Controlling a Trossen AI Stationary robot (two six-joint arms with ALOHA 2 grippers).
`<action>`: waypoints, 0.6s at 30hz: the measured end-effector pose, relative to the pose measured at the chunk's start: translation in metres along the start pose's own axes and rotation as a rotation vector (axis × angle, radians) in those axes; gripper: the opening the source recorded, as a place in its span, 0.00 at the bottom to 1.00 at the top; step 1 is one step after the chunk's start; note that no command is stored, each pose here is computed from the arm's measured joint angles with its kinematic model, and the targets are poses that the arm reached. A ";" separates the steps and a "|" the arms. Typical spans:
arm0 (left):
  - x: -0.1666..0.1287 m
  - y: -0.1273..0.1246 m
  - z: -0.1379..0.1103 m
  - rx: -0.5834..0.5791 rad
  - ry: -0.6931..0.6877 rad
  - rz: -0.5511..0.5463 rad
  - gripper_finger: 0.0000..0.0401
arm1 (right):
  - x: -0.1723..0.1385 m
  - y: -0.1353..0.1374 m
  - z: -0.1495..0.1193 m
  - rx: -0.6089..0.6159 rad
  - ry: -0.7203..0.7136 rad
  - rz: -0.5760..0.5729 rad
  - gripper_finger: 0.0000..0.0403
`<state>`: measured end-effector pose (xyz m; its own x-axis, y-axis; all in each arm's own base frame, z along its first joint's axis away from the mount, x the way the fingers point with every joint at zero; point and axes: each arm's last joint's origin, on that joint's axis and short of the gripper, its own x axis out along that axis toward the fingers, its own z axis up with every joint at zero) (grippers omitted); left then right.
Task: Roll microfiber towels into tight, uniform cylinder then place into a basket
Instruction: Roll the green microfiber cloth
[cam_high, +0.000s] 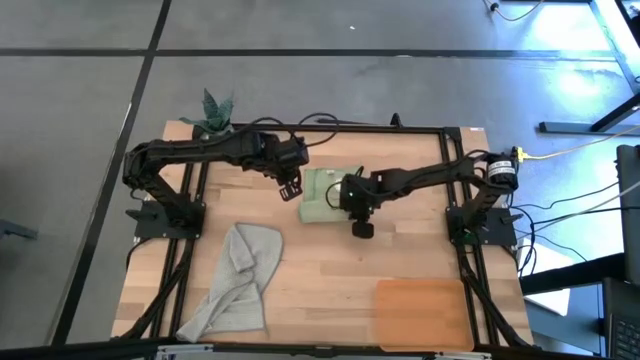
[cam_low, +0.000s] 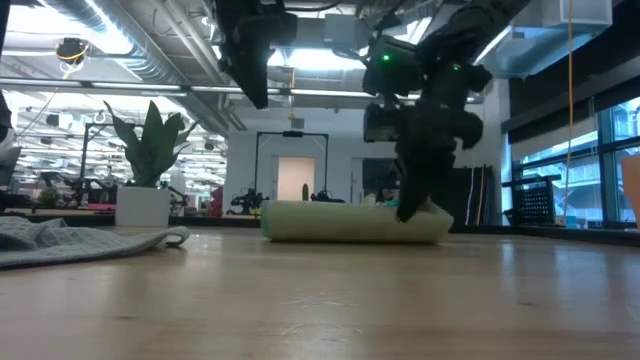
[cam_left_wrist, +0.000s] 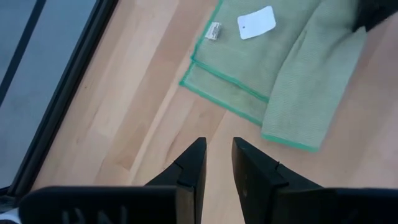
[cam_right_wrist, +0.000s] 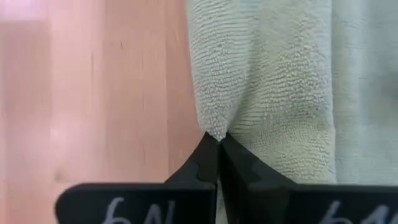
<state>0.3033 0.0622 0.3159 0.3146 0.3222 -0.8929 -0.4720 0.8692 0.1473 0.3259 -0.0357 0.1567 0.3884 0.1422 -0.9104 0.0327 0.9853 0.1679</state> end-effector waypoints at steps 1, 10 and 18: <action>0.000 -0.002 0.000 0.006 -0.001 -0.003 0.17 | -0.002 -0.002 0.001 0.012 0.006 0.017 0.01; -0.004 -0.014 -0.004 0.050 -0.004 -0.020 0.17 | -0.014 -0.021 0.007 0.198 -0.014 0.241 0.00; -0.006 -0.021 -0.006 0.075 -0.008 -0.031 0.17 | -0.022 -0.036 0.006 0.335 -0.026 0.441 0.00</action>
<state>0.3068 0.0393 0.3159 0.3350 0.2974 -0.8940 -0.3992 0.9043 0.1513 0.3215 -0.0748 0.1728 0.4541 0.5279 -0.7177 0.1510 0.7483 0.6459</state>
